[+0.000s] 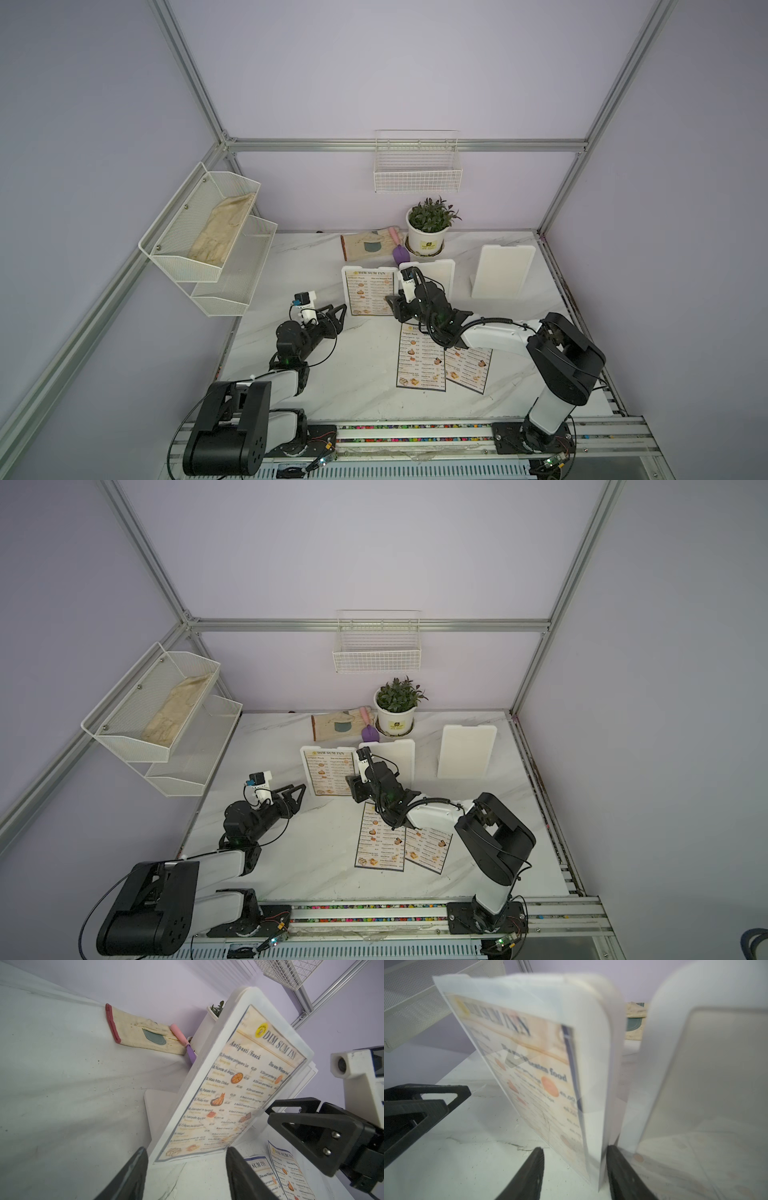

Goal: Insert the menus into the narrow rack
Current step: Move the narrow rack to the center of the board.

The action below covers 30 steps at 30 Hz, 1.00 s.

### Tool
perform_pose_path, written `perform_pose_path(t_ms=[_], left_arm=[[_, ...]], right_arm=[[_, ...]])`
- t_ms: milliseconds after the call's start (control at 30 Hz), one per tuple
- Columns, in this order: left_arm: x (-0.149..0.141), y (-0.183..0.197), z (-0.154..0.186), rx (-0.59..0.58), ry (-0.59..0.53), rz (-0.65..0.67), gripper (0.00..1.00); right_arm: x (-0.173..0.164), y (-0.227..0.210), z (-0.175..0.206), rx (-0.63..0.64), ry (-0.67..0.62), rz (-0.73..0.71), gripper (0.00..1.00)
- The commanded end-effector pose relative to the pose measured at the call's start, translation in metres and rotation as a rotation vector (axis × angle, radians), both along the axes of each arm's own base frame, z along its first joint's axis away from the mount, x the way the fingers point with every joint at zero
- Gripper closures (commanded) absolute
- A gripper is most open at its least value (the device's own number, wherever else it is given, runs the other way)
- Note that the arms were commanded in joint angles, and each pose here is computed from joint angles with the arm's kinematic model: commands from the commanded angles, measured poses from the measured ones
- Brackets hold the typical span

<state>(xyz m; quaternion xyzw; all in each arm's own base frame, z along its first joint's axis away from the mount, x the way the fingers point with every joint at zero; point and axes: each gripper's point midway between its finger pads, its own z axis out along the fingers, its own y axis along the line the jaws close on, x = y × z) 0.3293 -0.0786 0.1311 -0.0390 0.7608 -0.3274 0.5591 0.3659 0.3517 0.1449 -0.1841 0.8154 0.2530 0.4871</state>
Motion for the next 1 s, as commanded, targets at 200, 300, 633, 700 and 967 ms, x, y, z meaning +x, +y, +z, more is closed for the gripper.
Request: perform_pose_path(t_ms=[200, 300, 633, 700, 967], left_arm=[[0.035, -0.001, 0.022, -0.053, -0.088, 0.003, 0.43], [0.046, 0.013, 0.013, -0.070, -0.047, 0.088, 0.44], [0.078, 0.067, 0.002, -0.071, 0.045, 0.312, 0.45], [0.082, 0.072, 0.003, -0.076, 0.051, 0.325, 0.45], [0.103, 0.099, -0.001, -0.109, 0.077, 0.382, 0.46]], right_arm=[[0.012, 0.033, 0.003, 0.097, 0.001, 0.046, 0.48], [0.014, 0.044, -0.008, 0.098, 0.021, 0.061, 0.48], [0.024, 0.095, -0.039, 0.092, 0.058, 0.090, 0.48], [0.029, 0.103, -0.044, 0.095, 0.068, 0.087, 0.48], [0.056, 0.129, -0.055, 0.094, 0.076, 0.050, 0.48]])
